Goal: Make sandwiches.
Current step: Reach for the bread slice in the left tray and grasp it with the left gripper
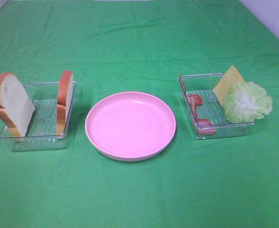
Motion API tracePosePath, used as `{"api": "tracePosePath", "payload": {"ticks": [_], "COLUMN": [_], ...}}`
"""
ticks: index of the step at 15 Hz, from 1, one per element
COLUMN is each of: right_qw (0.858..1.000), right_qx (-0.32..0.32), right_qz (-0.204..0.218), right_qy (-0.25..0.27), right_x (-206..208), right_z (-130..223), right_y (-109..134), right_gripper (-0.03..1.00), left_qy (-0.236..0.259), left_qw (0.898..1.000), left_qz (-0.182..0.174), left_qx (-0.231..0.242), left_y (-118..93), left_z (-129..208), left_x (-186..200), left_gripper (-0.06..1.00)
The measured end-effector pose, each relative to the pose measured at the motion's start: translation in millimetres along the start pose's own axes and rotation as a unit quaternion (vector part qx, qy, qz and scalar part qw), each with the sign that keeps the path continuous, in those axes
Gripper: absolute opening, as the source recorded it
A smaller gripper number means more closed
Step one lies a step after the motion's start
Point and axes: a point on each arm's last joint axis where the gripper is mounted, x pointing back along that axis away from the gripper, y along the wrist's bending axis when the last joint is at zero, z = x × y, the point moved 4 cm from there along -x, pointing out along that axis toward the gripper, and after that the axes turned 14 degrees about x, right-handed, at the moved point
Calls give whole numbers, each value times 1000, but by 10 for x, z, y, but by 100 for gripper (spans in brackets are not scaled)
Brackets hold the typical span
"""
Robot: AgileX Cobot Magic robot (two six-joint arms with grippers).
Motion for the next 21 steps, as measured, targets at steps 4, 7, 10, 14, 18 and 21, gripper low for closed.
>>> {"api": "tracePosePath", "payload": {"ticks": [4,7,10,14,18,21], "right_qw": [1000,1000,1000,1000,1000,1000], "right_qx": [0,0,0,0,0,0], "right_qz": [0,0,0,0,0,0], "right_qy": [0,0,0,0,0,0], "right_x": [0,0,0,0,0,0], "right_z": [0,0,0,0,0,0], "right_y": [0,0,0,0,0,0], "right_gripper": [71,71,71,71,71,71], "left_qy": [0,0,0,0,0,0], "left_qw": [1000,1000,1000,1000,1000,1000], "left_qz": [0,0,0,0,0,0], "left_qx": [0,0,0,0,0,3], "left_y": [0,0,0,0,0,0], "left_z": [0,0,0,0,0,0], "left_x": [0,0,0,0,0,0], "left_gripper": [80,80,80,80,80,80]}}
